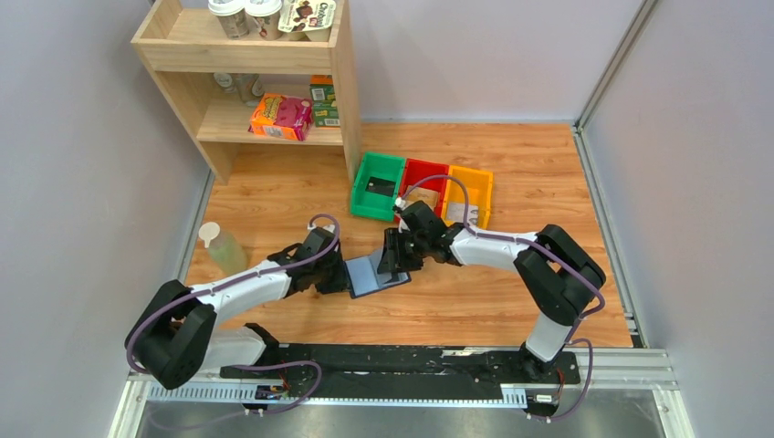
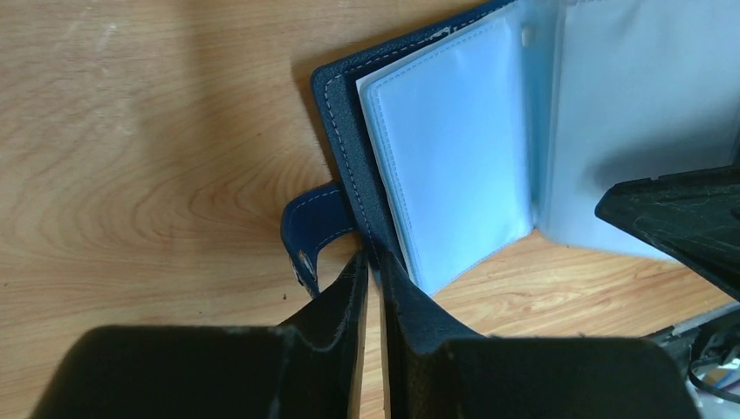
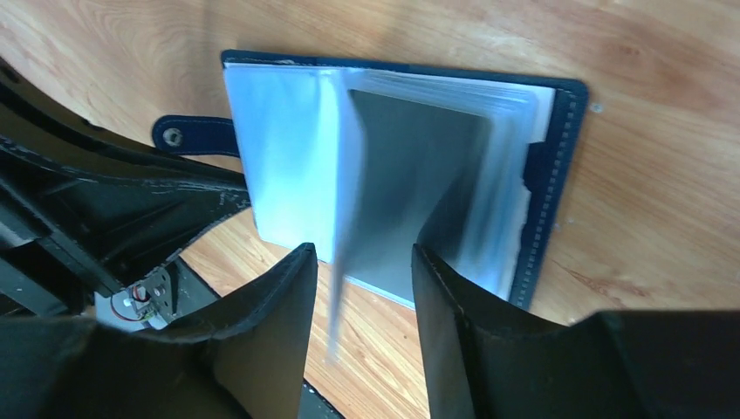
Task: Take the credit cards out of the card holder
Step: Remove the credit card from the card holder.
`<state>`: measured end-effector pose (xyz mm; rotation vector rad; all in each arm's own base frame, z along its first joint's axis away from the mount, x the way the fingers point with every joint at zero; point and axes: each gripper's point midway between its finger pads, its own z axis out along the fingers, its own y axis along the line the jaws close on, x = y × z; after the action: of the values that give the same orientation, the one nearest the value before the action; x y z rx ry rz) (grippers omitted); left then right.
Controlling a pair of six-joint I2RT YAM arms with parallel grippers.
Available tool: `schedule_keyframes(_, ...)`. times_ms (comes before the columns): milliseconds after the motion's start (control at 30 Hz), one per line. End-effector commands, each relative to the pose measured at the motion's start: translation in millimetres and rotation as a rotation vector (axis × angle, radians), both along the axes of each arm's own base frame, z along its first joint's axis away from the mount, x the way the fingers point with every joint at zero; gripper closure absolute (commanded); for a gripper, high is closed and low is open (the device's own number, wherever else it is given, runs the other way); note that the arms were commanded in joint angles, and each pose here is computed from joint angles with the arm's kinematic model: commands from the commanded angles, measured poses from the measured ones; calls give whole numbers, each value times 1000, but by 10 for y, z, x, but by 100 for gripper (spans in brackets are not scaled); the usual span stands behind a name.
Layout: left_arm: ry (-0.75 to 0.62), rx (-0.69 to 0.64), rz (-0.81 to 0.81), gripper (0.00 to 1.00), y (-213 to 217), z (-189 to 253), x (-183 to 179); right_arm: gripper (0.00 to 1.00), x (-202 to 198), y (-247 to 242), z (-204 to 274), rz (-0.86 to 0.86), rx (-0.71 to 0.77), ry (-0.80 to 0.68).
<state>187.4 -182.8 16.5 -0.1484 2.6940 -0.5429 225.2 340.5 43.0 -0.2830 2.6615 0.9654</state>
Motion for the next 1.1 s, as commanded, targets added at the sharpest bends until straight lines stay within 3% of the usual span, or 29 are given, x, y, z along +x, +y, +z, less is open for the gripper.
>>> schedule_keyframes(0,20,-31,-23,83,-51,-34,-71,51,56,208,318,50,75,-65)
schedule_keyframes(233,15,-40,-16,84,-52,-23,-74,36,5,313,521,100,115,-87)
schedule_keyframes(500,-46,-72,17,84,-29,99,-37,35,-119,586,530,183,166,-56)
schedule_keyframes(800,-190,-109,186,84,238,365,-6,36,-141,650,177,178,132,19)
schedule_keyframes(1067,-320,-236,195,83,175,793,71,36,-118,660,268,196,122,4)
